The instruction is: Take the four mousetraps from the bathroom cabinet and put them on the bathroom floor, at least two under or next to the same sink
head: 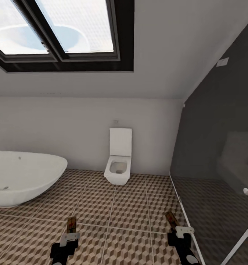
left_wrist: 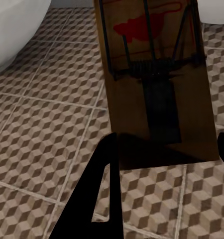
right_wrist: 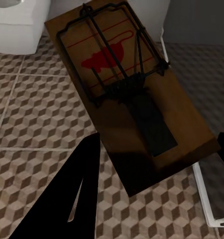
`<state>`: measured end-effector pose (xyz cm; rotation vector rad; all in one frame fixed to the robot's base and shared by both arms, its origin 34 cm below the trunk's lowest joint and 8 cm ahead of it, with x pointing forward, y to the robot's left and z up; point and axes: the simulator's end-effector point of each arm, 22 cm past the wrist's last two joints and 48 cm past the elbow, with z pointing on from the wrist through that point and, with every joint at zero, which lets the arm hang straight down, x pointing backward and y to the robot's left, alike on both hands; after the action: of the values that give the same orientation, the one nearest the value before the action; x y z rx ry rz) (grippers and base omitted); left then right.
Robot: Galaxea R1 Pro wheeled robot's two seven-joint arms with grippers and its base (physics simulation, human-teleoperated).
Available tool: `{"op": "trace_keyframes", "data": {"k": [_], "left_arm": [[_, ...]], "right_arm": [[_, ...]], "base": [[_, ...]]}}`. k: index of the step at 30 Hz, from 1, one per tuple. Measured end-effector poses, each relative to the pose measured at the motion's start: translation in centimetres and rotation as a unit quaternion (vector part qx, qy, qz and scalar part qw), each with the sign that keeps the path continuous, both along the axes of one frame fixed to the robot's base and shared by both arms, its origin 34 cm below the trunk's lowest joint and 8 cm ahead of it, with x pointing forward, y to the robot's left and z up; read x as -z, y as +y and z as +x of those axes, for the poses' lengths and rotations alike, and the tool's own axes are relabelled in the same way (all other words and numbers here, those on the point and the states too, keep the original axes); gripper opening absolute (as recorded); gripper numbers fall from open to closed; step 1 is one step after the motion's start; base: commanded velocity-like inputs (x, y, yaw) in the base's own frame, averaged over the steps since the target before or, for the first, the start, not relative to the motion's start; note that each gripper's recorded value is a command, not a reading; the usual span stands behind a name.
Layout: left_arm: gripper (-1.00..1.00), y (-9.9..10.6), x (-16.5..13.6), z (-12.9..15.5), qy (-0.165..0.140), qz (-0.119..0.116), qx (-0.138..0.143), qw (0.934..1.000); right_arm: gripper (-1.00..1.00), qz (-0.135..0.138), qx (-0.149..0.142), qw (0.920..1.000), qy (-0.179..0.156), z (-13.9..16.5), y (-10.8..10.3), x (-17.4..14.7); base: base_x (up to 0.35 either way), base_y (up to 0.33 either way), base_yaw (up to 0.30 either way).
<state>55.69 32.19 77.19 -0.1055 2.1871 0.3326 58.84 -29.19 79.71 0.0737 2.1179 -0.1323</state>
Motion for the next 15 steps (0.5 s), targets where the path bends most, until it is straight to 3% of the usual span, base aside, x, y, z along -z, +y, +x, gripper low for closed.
{"op": "trace_keyframes", "data": {"k": [10, 15], "left_arm": [[-1.0, -0.07, 0.02, 0.01, 0.0, 0.0, 0.0, 1.0], [-1.0, -0.3, 0.7, -0.42, 0.019, -0.003, 0.005, 0.9998]], "right_arm": [[-1.0, 0.0, 0.0, 1.0, 0.0, 0.0, 0.0, 0.02], [-1.0, 0.0, 0.0, 1.0, 0.0, -0.01, 0.0, 0.04]], "base": [[0.248, 0.195, 0.0], [0.213, 0.25, 0.0]]}}
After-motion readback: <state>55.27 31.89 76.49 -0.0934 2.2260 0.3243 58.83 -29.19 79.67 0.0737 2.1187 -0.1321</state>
